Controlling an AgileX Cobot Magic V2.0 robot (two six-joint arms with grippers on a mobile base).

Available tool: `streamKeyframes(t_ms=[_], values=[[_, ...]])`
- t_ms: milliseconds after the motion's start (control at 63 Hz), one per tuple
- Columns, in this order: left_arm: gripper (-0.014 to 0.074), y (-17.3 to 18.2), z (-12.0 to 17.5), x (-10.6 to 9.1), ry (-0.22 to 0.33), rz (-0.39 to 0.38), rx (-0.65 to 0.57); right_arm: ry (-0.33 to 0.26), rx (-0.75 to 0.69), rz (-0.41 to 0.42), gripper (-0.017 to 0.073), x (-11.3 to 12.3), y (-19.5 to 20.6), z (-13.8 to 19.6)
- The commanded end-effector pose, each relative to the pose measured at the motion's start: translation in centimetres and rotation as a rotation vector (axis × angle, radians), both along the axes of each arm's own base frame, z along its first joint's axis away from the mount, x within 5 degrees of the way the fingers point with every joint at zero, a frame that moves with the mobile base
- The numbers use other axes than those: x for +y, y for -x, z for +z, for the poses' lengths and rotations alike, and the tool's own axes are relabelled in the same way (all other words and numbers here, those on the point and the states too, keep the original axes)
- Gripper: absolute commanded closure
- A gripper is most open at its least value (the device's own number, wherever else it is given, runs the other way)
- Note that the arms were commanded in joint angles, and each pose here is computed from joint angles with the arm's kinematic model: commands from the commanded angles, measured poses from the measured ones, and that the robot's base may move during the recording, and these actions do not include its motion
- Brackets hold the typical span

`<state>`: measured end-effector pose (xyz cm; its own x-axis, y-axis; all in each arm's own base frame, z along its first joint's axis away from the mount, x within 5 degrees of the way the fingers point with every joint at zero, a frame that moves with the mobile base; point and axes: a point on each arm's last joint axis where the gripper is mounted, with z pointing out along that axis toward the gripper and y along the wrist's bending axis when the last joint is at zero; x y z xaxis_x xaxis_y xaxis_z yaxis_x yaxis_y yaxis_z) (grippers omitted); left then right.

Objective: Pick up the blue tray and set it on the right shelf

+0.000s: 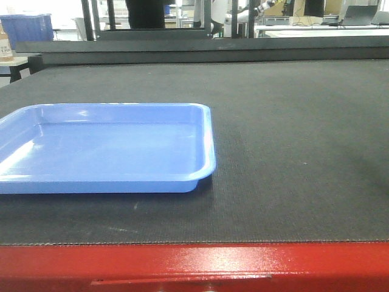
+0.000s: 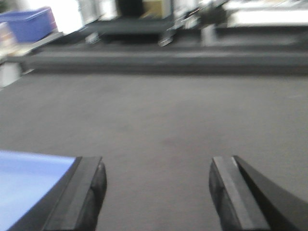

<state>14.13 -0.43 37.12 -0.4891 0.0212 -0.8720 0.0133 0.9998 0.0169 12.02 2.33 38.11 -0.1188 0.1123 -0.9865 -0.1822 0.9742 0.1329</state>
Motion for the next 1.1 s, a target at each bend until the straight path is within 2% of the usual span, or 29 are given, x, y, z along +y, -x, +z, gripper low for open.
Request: streamKeyframes(t_ms=[0,111,191,254,365,556,651,699,810,953,1080], values=[[0.0118,-1.4,0.7,-0.2,-0.01,-0.015,-0.027,-0.026,-0.022,0.101,-0.0016,1.9,-2.1,2.9],[0.0118,-3.0,-0.4,-0.4,-0.015,-0.014,0.052,0.013,0.106,0.27,-0.0011,5.7,-4.6,3.8],[0.0118,-4.1,-0.9,-0.4,-0.018,-0.014,0.092,0.059,0.212,0.378,-0.0011,9.3,-6.8,3.7],[0.0118,-5.0,-1.3,-0.5,-0.015,-0.015,0.125,0.099,0.297,0.43,-0.0011,11.8,-8.6,3.1],[0.0118,-6.4,-1.8,-0.6,-0.016,-0.013,0.186,0.161,0.436,0.461,-0.0011,14.8,-11.6,1.7],[0.0118,-8.7,-2.3,-1.0,0.013,-0.014,0.283,0.157,0.662,0.401,-0.0011,18.0,-16.4,-0.8],[0.0118,-9.9,-2.8,-1.2,0.054,-0.011,0.336,0.146,0.738,0.313,-0.0011,18.6,-18.1,-1.9],[0.0118,-10.8,-3.1,-1.1,0.052,-0.017,0.361,0.143,0.762,0.247,-0.001,18.7,-19.1,-2.5],[0.0118,-12.5,-3.8,-0.6,0.076,-0.01,0.411,0.095,0.786,0.147,-0.001,18.9,-20.3,-3.6],[0.0119,-15.1,-5.2,0.2,0.153,-0.009,0.479,0.082,0.801,0.123,-0.001,19.5,-21.3,-5.2],[0.0121,-17.3,-6.6,0.6,0.167,-0.029,0.519,0.098,0.835,0.117,-0.001,20.0,-22.0,-6.8]])
